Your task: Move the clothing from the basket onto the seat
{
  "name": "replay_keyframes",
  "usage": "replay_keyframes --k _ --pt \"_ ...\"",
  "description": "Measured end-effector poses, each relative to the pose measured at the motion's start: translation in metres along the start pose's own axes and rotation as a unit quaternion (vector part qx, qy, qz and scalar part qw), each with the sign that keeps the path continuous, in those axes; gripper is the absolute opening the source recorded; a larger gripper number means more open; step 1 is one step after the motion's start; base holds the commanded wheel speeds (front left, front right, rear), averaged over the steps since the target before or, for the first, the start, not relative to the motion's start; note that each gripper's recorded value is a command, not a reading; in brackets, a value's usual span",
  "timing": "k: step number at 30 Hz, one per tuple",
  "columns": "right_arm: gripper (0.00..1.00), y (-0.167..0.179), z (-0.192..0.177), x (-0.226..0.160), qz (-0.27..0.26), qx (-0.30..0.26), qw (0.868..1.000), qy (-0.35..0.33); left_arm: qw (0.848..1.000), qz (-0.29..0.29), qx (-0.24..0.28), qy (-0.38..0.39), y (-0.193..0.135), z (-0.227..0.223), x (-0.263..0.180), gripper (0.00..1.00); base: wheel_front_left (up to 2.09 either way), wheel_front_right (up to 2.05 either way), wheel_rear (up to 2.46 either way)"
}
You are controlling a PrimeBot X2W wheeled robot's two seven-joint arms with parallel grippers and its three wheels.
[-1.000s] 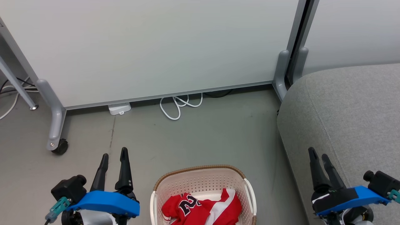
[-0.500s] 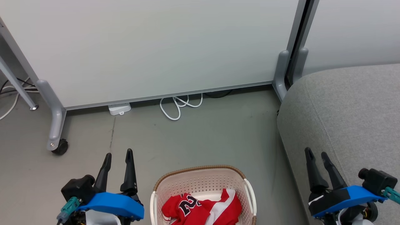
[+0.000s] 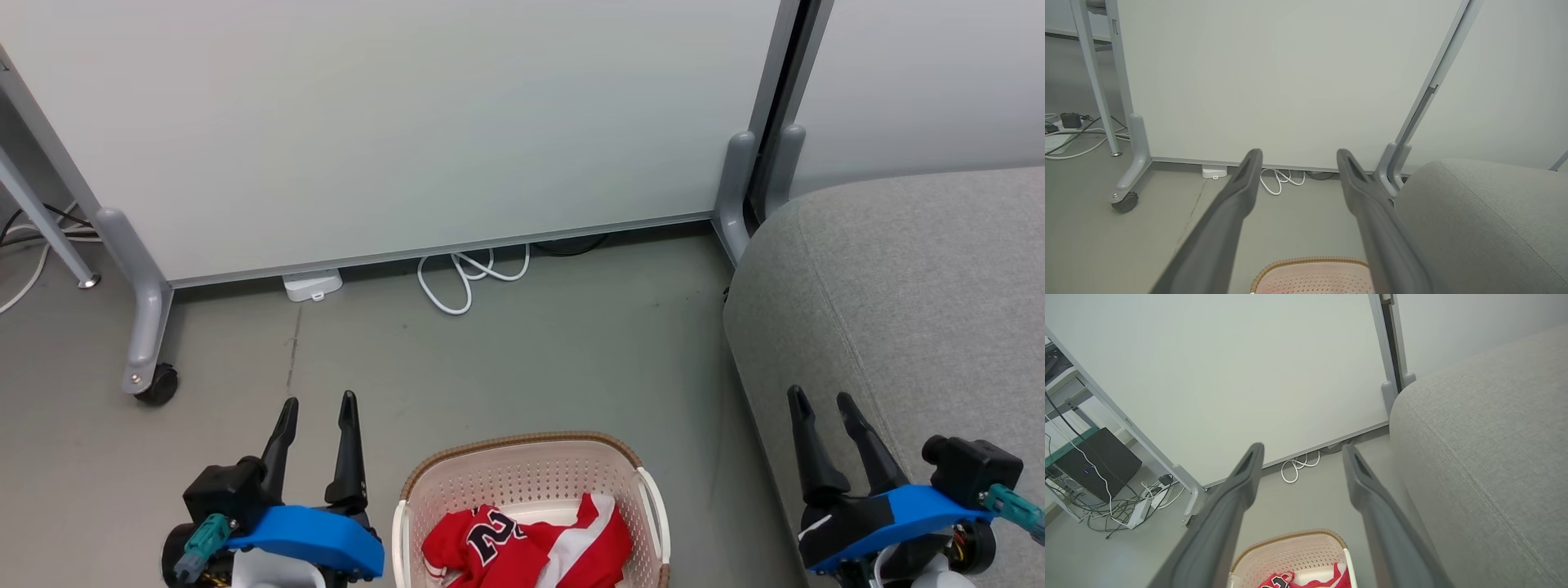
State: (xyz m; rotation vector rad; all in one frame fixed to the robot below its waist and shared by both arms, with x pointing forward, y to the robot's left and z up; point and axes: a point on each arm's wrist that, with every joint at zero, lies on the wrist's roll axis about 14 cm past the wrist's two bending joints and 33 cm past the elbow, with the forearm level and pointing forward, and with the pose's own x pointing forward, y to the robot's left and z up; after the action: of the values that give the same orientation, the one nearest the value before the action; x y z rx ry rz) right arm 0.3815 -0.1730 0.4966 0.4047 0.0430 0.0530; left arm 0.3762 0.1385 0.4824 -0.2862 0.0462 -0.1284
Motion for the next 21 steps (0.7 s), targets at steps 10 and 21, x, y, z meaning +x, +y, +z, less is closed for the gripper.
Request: replay_keyframes --k 10,21 --pt "1.00 0.0019 0.0013 -0.0002 0.005 -0.037 0.999 -0.002 1.000 -0.009 0.029 0.003 -0.0033 -0.0042 -0.0001 1.00 0.00 0.00 0.00" --pt "1.00 0.0050 0.0017 0.0001 0.012 -0.070 0.997 -0.004 0.998 -0.013 0.054 -0.004 -0.0048 -0.0031 -0.0004 1.00 0.00 0.00 0.00"
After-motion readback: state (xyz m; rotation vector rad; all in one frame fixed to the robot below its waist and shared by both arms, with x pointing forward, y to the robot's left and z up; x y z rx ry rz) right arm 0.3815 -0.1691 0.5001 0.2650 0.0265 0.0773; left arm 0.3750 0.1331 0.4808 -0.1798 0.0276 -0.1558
